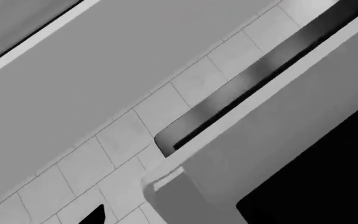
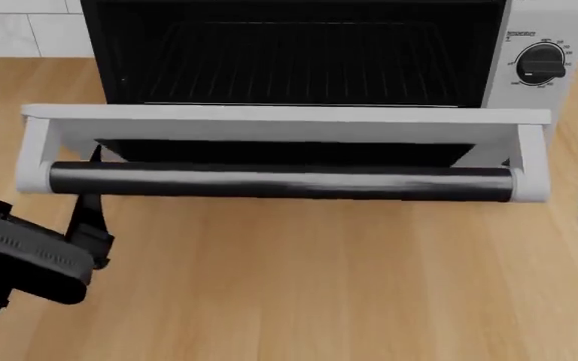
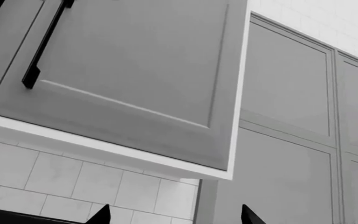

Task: Close the toaster oven door.

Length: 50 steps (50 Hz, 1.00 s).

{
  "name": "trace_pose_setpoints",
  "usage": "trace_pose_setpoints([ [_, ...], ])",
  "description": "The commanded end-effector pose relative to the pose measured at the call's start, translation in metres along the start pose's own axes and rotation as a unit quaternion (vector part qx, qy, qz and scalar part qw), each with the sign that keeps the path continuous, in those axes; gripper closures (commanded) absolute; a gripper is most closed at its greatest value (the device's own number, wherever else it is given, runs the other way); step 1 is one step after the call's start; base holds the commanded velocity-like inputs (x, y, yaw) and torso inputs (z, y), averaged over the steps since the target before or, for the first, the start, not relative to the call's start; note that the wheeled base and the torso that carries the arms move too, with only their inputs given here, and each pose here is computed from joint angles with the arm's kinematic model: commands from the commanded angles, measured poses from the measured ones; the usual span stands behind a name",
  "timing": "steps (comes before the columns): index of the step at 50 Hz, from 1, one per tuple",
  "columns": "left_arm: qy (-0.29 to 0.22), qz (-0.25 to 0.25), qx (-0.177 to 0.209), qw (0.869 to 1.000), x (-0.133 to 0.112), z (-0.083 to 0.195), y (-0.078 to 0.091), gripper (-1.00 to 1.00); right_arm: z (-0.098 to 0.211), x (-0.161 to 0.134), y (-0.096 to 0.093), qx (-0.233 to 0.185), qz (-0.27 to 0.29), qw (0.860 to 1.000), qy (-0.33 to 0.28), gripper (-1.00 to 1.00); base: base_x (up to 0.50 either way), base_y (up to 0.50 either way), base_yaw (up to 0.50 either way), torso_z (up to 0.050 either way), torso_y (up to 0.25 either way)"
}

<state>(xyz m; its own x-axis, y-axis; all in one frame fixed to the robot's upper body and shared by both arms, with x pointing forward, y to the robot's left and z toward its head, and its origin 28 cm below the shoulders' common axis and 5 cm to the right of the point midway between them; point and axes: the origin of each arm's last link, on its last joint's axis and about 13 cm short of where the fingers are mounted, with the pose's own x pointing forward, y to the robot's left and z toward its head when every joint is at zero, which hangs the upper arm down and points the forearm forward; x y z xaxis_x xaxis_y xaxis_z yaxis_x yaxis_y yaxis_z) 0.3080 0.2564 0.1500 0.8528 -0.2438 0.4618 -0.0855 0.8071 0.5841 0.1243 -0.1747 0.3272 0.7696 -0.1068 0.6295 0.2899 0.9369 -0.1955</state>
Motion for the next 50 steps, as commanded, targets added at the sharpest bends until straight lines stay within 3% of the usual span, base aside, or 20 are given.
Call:
trace_pose_setpoints([
  [1, 0.034, 0.090, -0.125, 0.987, 0.009, 0.022, -0.012, -1.00, 0.001, -0.002, -0.002, 0.001, -0.003, 1.000, -0.001, -1.00, 0.00, 0.00, 0.00, 0.000, 0.000],
  [12, 0.099, 0.053, -0.172, 0.979, 0.019, 0.029, -0.013, -1.00, 0.004, -0.003, -0.002, 0.002, -0.003, 1.000, -0.005, -1.00, 0.00, 0.00, 0.00, 0.001, 0.001],
  [26, 0.145, 0.032, -0.161, 0.976, 0.051, 0.030, -0.009, -1.00, 0.003, -0.005, -0.003, 0.004, -0.006, 1.000, -0.006, -1.00, 0.00, 0.00, 0.00, 0.000, 0.000],
  [50, 0.205, 0.044, -0.132, 0.969, 0.107, -0.003, -0.013, -1.00, 0.001, -0.007, -0.006, 0.000, -0.011, 1.000, -0.002, -1.00, 0.00, 0.00, 0.00, 0.000, 0.000],
])
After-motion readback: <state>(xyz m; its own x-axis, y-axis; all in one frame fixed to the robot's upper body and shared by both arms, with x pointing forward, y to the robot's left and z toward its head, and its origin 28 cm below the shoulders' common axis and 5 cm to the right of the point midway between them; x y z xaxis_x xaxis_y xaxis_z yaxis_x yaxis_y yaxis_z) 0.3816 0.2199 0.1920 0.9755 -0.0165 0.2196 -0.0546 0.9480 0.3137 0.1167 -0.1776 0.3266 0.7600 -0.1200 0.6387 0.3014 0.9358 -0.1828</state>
